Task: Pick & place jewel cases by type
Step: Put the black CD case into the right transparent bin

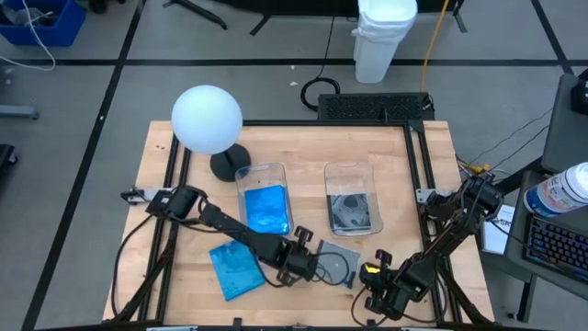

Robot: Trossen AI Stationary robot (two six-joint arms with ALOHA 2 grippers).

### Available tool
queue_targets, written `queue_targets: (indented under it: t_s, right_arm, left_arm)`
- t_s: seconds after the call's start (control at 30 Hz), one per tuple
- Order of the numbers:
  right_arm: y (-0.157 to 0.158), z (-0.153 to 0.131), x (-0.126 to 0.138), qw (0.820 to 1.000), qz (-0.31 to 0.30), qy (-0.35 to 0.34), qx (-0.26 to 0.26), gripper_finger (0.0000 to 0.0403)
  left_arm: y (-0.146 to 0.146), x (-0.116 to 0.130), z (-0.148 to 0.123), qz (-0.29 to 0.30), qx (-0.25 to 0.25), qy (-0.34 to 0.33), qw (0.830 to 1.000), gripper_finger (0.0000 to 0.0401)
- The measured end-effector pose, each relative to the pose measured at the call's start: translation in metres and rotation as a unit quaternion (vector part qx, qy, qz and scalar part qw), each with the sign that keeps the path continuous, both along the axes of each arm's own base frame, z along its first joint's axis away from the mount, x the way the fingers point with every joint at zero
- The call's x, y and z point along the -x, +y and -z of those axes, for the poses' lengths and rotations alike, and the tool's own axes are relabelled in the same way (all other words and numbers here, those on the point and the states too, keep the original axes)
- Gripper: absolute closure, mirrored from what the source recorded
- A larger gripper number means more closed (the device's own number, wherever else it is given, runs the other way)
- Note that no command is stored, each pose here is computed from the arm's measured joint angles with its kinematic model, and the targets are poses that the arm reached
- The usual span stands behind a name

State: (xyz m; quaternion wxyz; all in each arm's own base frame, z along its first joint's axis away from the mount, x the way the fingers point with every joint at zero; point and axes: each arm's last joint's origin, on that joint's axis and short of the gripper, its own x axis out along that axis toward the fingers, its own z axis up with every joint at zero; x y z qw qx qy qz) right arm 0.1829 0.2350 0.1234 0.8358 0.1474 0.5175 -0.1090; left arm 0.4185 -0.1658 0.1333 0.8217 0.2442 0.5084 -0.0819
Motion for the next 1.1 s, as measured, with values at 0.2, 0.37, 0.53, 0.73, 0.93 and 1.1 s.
queue_targets:
  t_s: [0.2, 0.37, 0.53, 0.73, 0.93, 1.1]
  right_arm:
    - [-0.002, 0.0, 0.0, 1.0, 0.005, -0.008, 0.013, 0.0403]
    - [-0.002, 0.0, -0.001, 0.999, 0.013, -0.024, 0.022, 0.0403]
    - [-0.005, 0.0, -0.002, 0.998, 0.021, -0.045, 0.043, 0.0403]
    - [-0.009, 0.0, -0.007, 0.997, 0.03, -0.048, 0.046, 0.0403]
    - [-0.013, 0.002, -0.01, 0.997, 0.033, -0.049, 0.044, 0.0403]
    - [-0.016, 0.008, -0.01, 0.997, 0.024, -0.065, 0.033, 0.0403]
  left_arm:
    - [0.015, -0.002, 0.007, -0.012, 0.014, -0.003, 1.0, 0.0391]
    - [0.018, -0.005, 0.008, -0.013, 0.032, -0.012, 0.999, 0.0391]
    - [0.013, -0.005, 0.01, -0.004, 0.043, -0.019, 0.999, 0.0391]
    - [0.002, -0.006, 0.017, 0.027, 0.038, -0.025, 0.999, 0.0391]
    - [-0.012, -0.001, 0.018, 0.048, 0.047, -0.026, 0.997, 0.0391]
    - [-0.023, 0.002, 0.018, 0.087, 0.049, -0.028, 0.995, 0.0391]
